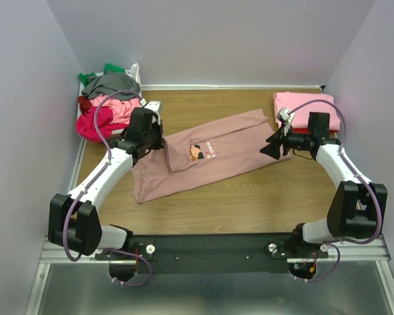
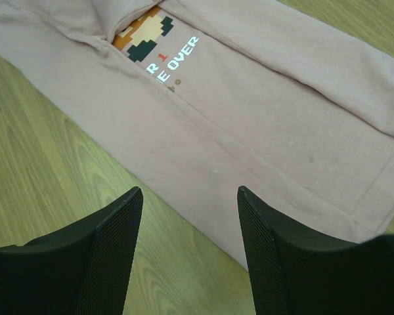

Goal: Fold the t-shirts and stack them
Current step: Fold the tshirt

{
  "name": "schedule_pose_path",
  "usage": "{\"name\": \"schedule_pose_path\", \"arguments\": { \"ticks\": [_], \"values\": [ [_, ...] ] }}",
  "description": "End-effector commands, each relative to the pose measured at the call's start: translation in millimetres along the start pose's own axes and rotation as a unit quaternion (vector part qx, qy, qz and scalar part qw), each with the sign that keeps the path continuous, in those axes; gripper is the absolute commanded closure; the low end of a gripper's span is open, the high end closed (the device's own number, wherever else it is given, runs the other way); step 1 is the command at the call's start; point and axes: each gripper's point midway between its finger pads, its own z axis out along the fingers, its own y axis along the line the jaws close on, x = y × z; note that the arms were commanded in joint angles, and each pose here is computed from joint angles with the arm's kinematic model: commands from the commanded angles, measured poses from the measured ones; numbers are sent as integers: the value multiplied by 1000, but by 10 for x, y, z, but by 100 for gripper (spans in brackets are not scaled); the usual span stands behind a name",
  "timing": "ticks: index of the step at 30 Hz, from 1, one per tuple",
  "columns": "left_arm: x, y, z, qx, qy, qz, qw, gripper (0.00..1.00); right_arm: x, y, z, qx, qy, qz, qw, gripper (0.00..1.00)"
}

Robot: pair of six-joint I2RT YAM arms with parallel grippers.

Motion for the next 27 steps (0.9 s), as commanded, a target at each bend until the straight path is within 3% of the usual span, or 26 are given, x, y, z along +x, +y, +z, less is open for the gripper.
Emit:
{"name": "schedule_pose_path", "arguments": {
  "ticks": [1,17,22,25,26,27],
  "values": [
    [-121,-47,44,15,-10,14,1000,100,-12,138,1,-24,-12,1,1000,33],
    [-50,-8,343,8,21,30,999,100,14,167,9,-32,-12,2,999,33],
    [36,227,562,-55,37,28,997,100,3,191,1,-35,-14,2,999,33],
    [72,406,665,-105,46,23,993,73,7,201,-4,-35,-14,-1,999,33],
    [2,472,662,-128,37,18,991,60,0,207,-9,-35,-14,-1,999,33],
    [-11,496,661,-136,37,18,990,54,10,215,-9,-36,-14,-2,999,33]
  ]
}}
